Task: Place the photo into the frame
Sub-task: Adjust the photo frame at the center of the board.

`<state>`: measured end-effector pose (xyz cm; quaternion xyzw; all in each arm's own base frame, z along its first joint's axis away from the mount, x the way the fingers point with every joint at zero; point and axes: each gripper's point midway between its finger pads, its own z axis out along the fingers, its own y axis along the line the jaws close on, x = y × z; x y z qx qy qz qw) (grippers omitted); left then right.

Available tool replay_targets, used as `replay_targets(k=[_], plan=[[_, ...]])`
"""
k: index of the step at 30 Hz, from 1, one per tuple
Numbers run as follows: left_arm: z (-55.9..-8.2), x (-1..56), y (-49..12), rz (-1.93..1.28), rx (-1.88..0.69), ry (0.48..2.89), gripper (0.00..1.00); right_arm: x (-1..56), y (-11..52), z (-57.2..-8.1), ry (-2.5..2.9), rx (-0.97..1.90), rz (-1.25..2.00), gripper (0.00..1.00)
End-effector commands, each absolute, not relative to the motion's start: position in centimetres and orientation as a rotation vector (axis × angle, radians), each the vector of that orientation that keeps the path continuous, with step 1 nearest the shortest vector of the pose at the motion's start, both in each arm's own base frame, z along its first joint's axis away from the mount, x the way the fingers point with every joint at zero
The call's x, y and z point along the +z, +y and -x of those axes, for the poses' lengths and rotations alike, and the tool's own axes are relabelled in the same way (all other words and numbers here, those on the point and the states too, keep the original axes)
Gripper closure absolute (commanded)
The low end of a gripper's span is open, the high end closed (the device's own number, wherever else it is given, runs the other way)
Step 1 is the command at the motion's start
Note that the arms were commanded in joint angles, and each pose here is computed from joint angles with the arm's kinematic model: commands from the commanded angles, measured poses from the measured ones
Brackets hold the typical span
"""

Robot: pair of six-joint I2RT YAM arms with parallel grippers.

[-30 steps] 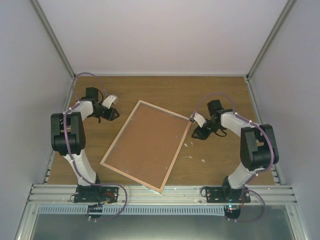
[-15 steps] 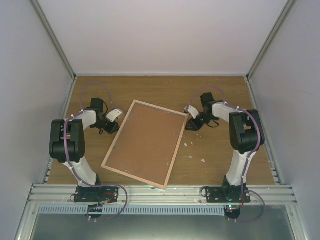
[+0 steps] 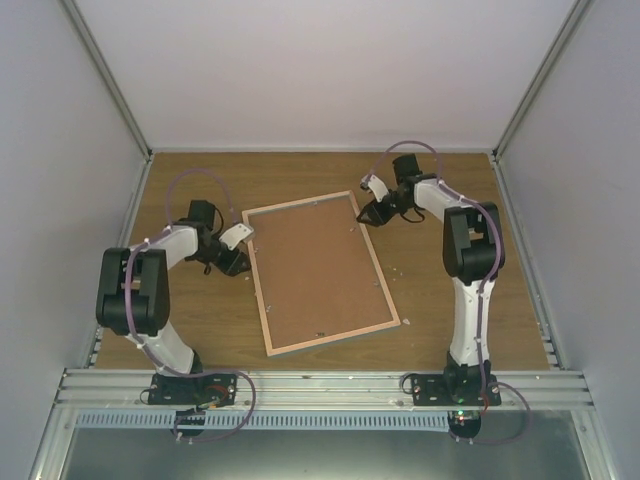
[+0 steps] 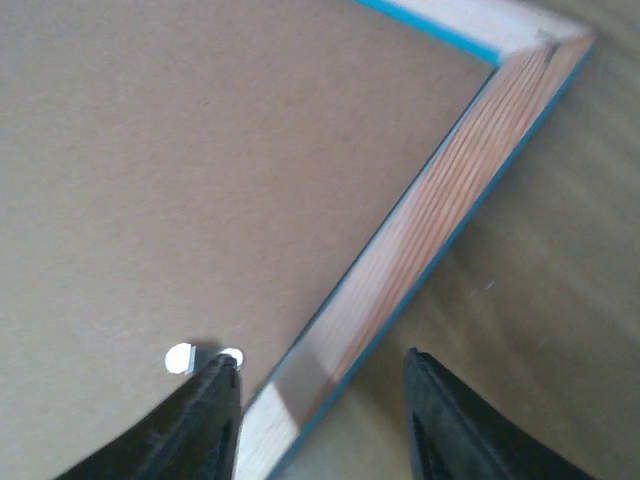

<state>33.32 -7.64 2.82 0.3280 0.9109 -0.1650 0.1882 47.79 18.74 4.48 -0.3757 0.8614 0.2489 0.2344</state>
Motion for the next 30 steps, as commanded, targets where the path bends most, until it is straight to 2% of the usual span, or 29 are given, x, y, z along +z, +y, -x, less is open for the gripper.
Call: replay_targets(k=[1,5,7,10,12,15,16,19,22,25,30], plan=[[-32.5,6.3,-9.4,-1.046,-0.495,2.426,0.42,6.5,17.9,-45.9,2.353,0.75,0.987,0.5],[-30.4,7.9,-10.8,-1.167,-0.52,2.367,0.31,7.8,16.1,-44.5,2.358,0.71,0.952,0.4],[-28.6,8.8,-11.6,-1.278,-0.542,2.284,0.26,8.4,15.6,-43.8,2.357,0.704,0.947,0.39],[-24.2,9.9,-12.9,-1.577,-0.649,2.072,0.23,8.8,15.1,-43.1,2.356,0.707,0.946,0.38],[-21.9,10.3,-13.1,-1.778,-0.669,1.902,0.12,8.6,15.0,-42.6,2.362,0.728,0.948,0.37],[-20.0,10.8,-12.9,-2.059,-0.578,1.62,0.09,8.6,14.9,-42.5,2.37,0.73,0.944,0.37],[-20.1,10.9,-13.1,-2.105,-0.528,1.591,0.09,8.6,14.8,-42.5,2.375,0.726,0.939,0.37],[-24.6,10.3,-14.3,-2.01,-0.277,1.749,0.16,8.6,14.6,-42.5,2.383,0.717,0.909,0.37],[-28.5,11.2,-13.7,-1.632,-0.198,2.096,0.2,7.7,14.2,-41.6,2.424,0.699,0.897,0.37],[-27.0,10.6,-13.2,-1.425,-0.323,2.372,0.23,6.9,14.2,-40.2,2.463,0.737,0.891,0.38],[-22.2,8.8,-12.8,-1.316,-0.438,2.558,0.22,6.1,14.0,-37.9,2.505,0.755,0.916,0.39]])
